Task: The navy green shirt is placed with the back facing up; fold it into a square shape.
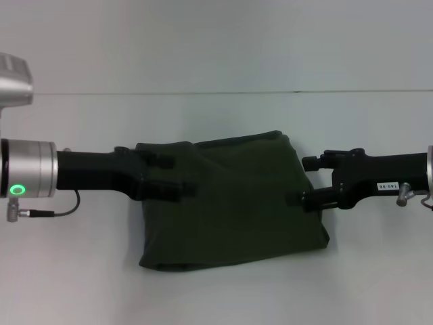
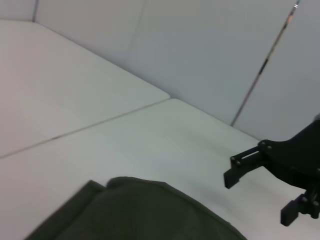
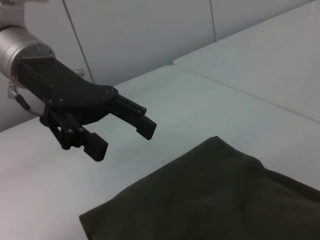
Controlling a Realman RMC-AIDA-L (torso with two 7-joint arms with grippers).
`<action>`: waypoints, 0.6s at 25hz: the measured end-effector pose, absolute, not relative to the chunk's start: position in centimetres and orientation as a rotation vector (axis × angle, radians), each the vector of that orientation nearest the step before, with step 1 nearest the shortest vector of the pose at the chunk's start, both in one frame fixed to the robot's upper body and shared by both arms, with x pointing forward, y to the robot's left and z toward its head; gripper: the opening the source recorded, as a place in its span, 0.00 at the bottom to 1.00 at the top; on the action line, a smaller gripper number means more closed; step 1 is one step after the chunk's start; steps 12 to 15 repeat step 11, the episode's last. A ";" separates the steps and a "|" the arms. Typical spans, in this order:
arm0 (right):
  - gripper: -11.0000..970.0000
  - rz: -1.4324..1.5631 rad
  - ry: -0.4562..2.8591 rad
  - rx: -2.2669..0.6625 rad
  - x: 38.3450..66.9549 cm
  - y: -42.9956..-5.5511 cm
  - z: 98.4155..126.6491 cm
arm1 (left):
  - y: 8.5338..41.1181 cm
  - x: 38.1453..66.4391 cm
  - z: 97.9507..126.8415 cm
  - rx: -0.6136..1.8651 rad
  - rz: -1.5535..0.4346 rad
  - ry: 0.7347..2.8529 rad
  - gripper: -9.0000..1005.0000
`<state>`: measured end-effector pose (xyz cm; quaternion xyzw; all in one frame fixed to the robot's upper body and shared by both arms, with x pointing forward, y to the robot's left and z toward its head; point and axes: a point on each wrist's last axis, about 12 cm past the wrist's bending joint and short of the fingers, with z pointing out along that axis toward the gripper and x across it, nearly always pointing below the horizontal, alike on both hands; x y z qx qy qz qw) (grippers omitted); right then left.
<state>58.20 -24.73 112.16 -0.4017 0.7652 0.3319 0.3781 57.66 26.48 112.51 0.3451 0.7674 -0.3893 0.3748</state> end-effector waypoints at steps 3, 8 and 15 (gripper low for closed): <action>0.98 0.859 1.948 -1.044 58.0 -24.7 112.1 | 26.0 57.7 112.6 0.912 -1.012 1.980 0.91; 0.98 0.857 1.922 -1.073 57.8 -24.8 112.2 | 25.6 57.6 112.7 0.938 -1.045 1.987 0.91; 0.98 0.852 1.915 -1.079 57.8 -24.8 112.2 | 25.4 57.4 112.8 0.950 -1.074 1.987 0.91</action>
